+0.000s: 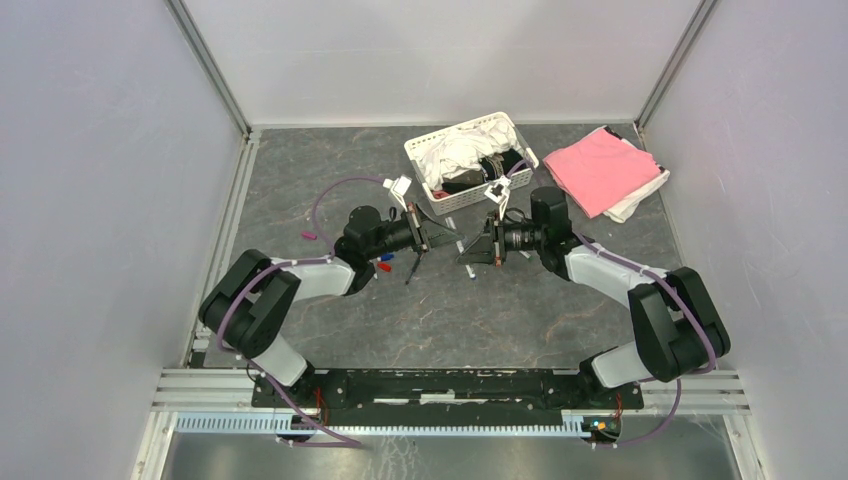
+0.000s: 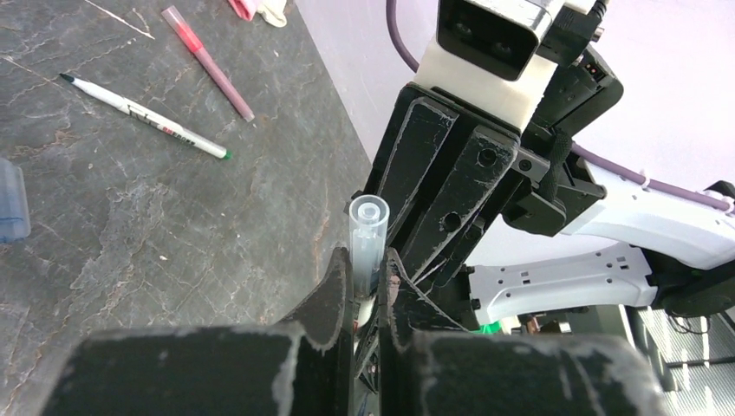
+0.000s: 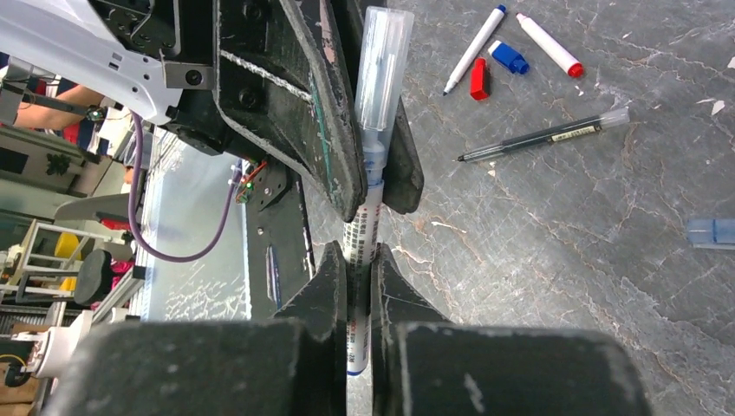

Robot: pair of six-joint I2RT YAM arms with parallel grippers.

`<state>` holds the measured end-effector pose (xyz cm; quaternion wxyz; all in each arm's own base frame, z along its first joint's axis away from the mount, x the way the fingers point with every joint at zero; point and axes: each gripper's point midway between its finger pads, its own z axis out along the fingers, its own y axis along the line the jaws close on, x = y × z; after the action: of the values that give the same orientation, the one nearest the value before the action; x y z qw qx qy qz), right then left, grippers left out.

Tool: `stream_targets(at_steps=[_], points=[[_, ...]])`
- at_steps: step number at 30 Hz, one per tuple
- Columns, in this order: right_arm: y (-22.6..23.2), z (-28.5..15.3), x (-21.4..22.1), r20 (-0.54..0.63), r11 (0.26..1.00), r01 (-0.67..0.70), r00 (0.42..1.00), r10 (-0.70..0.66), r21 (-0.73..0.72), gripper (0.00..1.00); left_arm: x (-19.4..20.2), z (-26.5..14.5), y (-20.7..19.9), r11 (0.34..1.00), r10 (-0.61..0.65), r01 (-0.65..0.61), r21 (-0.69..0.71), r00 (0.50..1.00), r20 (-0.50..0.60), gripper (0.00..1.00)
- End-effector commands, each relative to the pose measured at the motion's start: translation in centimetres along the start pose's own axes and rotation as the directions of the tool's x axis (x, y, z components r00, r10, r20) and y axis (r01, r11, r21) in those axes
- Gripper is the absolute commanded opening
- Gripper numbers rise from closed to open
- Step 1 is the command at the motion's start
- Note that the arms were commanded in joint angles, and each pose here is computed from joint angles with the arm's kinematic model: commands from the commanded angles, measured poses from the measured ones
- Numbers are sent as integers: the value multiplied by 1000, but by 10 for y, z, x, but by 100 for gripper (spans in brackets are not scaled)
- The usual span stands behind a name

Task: Insert the pens into the pen caps
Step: Move the pen cap to the pen.

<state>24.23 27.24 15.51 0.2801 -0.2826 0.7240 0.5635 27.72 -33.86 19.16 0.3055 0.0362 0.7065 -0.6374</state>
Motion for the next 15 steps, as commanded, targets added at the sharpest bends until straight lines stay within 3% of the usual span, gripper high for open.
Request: stream_targets(at_steps=[1, 4, 5, 7, 12, 15], points=[[2, 3, -12, 13, 998, 66, 998, -66, 3, 0, -19, 1, -22, 998, 44, -46, 31, 997, 59, 14], [3, 3, -10, 9, 998, 67, 998, -67, -4, 0, -19, -1, -27, 998, 44, -47, 41, 997, 56, 34], [4, 3, -10, 9, 997, 71, 997, -71, -12, 0, -19, -3, -26, 999, 41, -43, 34, 998, 55, 47], [7, 2, -9, 9, 996, 80, 997, -80, -28, 0, -19, -6, -25, 999, 34, -36, 27, 998, 58, 59], [13, 0, -7, 11, 994, 101, 995, -101, -51, 0, -25, -11, -31, 996, -18, 9, 87, 995, 101, 62], [14, 0, -8, 13, 993, 105, 994, -104, -54, 0, -26, -9, -33, 993, -37, 25, 115, 994, 106, 55]])
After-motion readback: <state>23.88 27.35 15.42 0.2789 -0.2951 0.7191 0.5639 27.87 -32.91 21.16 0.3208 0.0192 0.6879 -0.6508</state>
